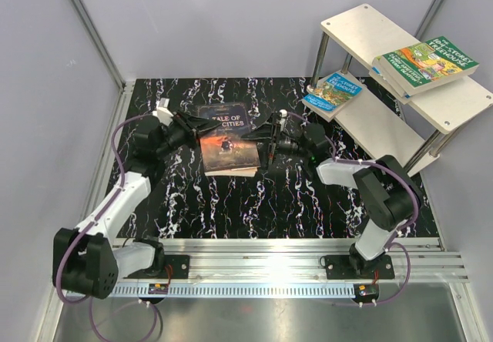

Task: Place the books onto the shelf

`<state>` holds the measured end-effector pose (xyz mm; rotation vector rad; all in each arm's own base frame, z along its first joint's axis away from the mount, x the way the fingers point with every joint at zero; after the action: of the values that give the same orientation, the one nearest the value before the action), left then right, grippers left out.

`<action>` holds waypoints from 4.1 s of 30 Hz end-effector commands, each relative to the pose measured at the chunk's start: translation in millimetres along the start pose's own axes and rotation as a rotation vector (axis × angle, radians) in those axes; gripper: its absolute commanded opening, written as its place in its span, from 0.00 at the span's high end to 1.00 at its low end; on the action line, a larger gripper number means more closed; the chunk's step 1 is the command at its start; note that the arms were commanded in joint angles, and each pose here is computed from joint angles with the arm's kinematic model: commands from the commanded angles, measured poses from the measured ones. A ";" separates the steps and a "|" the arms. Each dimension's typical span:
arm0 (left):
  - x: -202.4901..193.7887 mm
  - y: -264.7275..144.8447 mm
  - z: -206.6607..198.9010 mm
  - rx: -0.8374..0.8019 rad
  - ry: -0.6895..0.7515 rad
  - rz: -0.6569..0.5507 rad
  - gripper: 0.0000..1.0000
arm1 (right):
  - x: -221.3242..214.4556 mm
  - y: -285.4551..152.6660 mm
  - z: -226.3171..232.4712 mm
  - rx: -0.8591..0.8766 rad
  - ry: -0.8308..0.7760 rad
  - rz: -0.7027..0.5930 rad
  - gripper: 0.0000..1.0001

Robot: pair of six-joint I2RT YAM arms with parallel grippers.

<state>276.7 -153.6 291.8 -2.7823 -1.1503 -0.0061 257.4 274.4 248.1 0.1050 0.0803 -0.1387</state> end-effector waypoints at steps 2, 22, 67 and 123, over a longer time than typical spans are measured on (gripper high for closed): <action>-10.4 -20.8 -45.9 -0.196 0.037 0.007 1.00 | -23.3 -13.2 61.5 0.302 -0.131 0.085 0.08; -22.8 -4.3 -44.9 0.229 0.302 0.084 0.98 | -84.7 -57.0 50.4 -0.177 -0.394 0.040 1.00; -89.5 -165.1 -55.9 0.430 0.686 0.172 0.01 | 136.5 -84.8 92.4 -0.219 -0.393 -0.978 1.00; -61.5 -41.9 -21.0 0.563 0.574 0.288 0.01 | 223.3 -250.8 -29.3 -0.659 -0.067 -0.957 0.00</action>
<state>200.6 -164.2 295.2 -2.1256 -0.4907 -0.2668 455.4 -1.6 155.4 -0.5748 0.1563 -1.0498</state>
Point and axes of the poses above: each gripper's point midway between its finger pads, its own y axis out along the fingers, its own z axis along the line the jaws close on, x = y × z, the point moved 7 cm from there along -y, back along the fingers, and after that the axes turned 2 degrees about -y, right-handed, at the moved point
